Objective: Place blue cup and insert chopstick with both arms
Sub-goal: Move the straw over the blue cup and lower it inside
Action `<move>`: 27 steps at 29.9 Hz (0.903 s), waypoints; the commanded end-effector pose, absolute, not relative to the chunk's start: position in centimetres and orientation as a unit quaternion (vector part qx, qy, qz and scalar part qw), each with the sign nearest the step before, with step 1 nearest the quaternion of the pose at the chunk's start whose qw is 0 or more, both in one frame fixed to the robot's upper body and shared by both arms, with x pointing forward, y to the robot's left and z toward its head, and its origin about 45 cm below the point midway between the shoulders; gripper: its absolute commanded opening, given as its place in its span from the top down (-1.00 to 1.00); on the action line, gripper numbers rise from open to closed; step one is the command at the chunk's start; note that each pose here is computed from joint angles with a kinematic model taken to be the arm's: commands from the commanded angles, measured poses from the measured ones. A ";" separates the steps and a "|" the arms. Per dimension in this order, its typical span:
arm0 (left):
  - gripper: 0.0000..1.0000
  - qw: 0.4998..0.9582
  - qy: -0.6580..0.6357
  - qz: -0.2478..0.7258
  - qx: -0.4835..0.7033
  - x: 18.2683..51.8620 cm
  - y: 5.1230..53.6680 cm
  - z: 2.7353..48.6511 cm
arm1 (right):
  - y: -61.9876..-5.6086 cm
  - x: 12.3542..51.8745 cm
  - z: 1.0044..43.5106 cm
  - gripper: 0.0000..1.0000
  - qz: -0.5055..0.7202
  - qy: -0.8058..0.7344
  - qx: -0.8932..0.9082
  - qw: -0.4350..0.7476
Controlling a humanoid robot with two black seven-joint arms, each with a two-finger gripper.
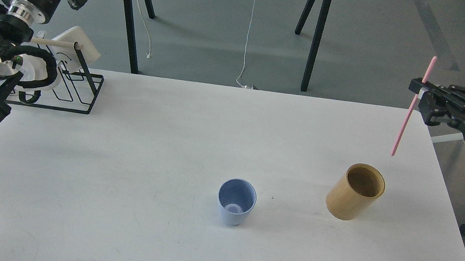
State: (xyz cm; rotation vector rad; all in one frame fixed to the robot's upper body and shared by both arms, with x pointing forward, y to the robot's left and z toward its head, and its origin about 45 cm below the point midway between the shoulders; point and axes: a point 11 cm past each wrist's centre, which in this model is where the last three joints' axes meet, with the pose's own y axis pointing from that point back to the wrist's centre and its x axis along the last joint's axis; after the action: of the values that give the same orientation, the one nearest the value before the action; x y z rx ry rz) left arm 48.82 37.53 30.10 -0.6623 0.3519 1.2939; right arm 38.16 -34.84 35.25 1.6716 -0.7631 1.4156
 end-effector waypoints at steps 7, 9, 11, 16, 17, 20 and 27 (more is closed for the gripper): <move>-1.00 0.732 0.154 0.592 -0.300 48.7 38.2 30.5 | -23.7 37.3 32.4 0.99 0.519 -0.274 0.765 0.266; -1.00 0.732 0.155 0.592 -0.298 48.7 38.2 30.4 | -20.9 36.7 30.4 0.99 0.505 -0.251 0.787 0.249; -1.00 0.732 0.155 0.592 -0.298 48.7 38.2 30.4 | -19.1 36.4 28.0 0.99 0.486 -0.235 0.802 0.256; -1.00 0.733 0.155 0.590 -0.301 48.8 38.0 30.4 | -14.9 35.0 24.1 0.99 0.461 -0.189 0.828 0.257; -1.00 0.733 0.154 0.591 -0.300 48.7 38.1 30.5 | -14.7 34.9 23.9 0.99 0.461 -0.187 0.829 0.257; -1.00 0.732 0.154 0.592 -0.300 48.7 38.2 30.5 | -14.8 35.1 23.6 0.99 0.459 -0.187 0.828 0.261; -1.00 0.732 0.152 0.593 -0.300 48.7 38.3 30.5 | -15.1 34.4 22.2 0.98 0.443 -0.183 0.835 0.269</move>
State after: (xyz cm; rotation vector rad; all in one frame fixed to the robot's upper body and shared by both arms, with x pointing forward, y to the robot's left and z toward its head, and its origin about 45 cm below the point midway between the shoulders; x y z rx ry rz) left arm 48.69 38.27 30.52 -0.6607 0.3359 1.3032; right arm 34.75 -14.93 22.95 2.2464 -0.4960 1.2214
